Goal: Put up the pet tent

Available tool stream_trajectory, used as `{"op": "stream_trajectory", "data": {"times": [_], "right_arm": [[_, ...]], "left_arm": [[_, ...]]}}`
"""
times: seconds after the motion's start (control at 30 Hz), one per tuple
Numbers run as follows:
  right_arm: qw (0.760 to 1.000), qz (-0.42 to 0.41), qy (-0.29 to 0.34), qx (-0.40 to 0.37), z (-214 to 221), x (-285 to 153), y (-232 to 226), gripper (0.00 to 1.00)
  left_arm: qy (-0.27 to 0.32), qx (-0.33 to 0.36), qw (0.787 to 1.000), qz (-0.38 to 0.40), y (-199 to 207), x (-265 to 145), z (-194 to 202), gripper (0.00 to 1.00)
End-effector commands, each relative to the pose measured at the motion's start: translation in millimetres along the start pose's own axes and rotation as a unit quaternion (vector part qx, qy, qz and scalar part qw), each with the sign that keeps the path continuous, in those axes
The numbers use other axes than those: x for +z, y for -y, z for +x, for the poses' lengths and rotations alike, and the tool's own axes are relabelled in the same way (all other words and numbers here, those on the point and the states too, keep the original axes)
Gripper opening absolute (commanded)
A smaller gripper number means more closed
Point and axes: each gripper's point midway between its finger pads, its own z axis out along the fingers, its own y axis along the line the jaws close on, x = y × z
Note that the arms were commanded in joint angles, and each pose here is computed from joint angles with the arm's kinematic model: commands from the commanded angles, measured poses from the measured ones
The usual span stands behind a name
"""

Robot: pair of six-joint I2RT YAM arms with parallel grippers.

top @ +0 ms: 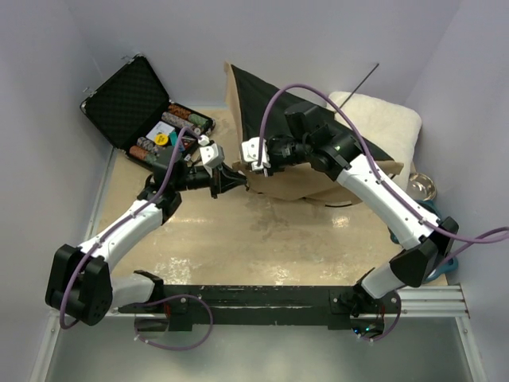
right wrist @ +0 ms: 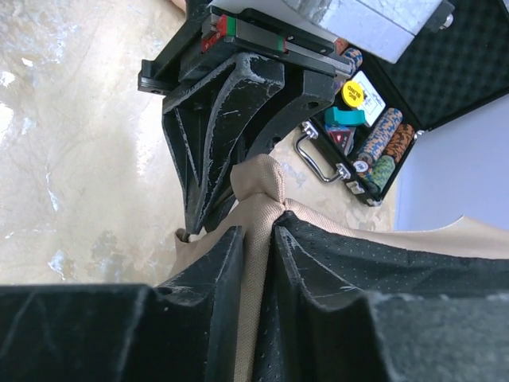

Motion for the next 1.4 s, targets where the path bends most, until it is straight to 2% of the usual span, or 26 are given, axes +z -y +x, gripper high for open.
{"op": "stream_trajectory", "data": {"times": [0.0,0.23,0.53,0.63,0.7,0.73,0.87,1.13,1.37], "right_arm": [[1.0,-0.002,0.009,0.01,-2.3,7.2,0.2,0.24],[0.999,0.021,0.022,0.011,-13.7,1.9,11.6,0.36],[0.999,0.031,0.005,0.016,-2.5,7.7,15.7,0.4],[0.999,0.041,-0.006,0.017,2.4,9.0,20.1,0.3],[0.999,0.044,-0.008,0.017,3.2,9.2,21.9,0.08],[0.999,0.045,-0.005,0.015,1.1,8.1,22.1,0.0],[0.999,0.036,0.013,-0.002,-10.5,5.9,17.8,0.0],[0.999,0.022,-0.001,-0.041,-10.4,6.0,1.5,0.0],[0.997,0.024,-0.042,-0.06,15.0,5.3,-12.1,0.0]], "left_arm": [[0.0,-0.01,1.0,0.014,3.2,2.8,-11.4,0.0],[-0.012,-0.014,1.0,0.018,3.4,2.9,-3.1,0.0],[-0.013,-0.015,1.0,0.024,3.4,4.7,-2.8,0.0],[-0.016,-0.017,0.999,0.024,3.2,4.8,0.0,0.0],[-0.017,-0.019,0.999,0.024,2.4,5.4,-0.7,0.0],[-0.02,-0.023,0.999,0.022,1.3,6.0,1.2,0.0],[-0.03,-0.041,0.999,0.017,-4.0,9.4,1.3,0.0],[-0.036,-0.072,0.997,0.006,-9.5,12.6,0.1,0.0],[-0.009,-0.056,0.998,0.015,-1.1,8.8,-23.5,0.0]]}}
